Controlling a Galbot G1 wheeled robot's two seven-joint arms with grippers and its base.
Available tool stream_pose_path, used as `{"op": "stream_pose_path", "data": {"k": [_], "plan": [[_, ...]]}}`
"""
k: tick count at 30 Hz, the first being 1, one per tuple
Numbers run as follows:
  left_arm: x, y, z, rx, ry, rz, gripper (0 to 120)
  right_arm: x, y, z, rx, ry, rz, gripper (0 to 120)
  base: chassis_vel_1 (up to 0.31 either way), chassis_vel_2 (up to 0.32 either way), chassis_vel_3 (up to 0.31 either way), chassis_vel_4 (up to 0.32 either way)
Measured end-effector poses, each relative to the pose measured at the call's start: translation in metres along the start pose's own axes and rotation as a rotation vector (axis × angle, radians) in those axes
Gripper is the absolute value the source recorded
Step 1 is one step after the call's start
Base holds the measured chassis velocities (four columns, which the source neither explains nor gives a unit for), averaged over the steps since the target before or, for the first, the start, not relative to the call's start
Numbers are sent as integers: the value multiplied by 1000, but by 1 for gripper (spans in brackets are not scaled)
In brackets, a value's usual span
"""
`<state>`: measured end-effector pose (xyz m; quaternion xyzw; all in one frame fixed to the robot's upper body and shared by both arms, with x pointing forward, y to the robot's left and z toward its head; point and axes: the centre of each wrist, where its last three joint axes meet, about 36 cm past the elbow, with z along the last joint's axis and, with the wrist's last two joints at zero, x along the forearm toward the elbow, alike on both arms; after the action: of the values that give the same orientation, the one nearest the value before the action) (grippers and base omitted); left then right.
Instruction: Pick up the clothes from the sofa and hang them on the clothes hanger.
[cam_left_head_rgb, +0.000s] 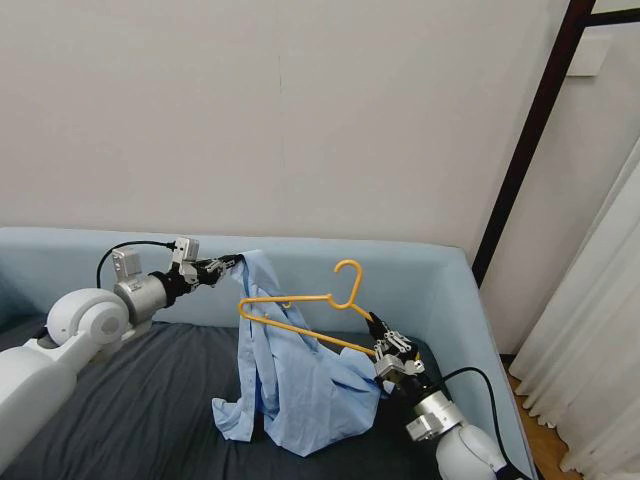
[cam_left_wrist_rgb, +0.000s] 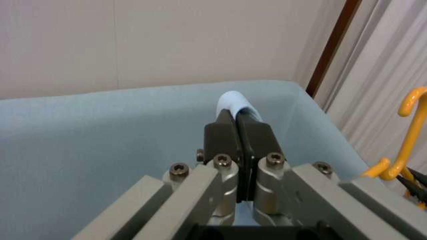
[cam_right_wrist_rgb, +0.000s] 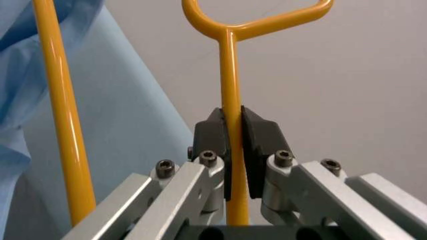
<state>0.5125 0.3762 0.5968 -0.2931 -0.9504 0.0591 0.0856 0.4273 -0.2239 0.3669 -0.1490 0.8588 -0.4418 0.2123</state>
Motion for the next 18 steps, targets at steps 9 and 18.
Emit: {"op": "stream_pose_path", "data": {"k": [9, 18], "plan": [[3, 0, 0, -6, 1, -1, 0, 1, -1, 4, -9, 59, -3, 5, 0, 0, 0, 0], [1, -17, 0, 3, -13, 36, 0, -5, 8, -13, -61, 76, -9, 5, 0, 0, 0, 0]]}}
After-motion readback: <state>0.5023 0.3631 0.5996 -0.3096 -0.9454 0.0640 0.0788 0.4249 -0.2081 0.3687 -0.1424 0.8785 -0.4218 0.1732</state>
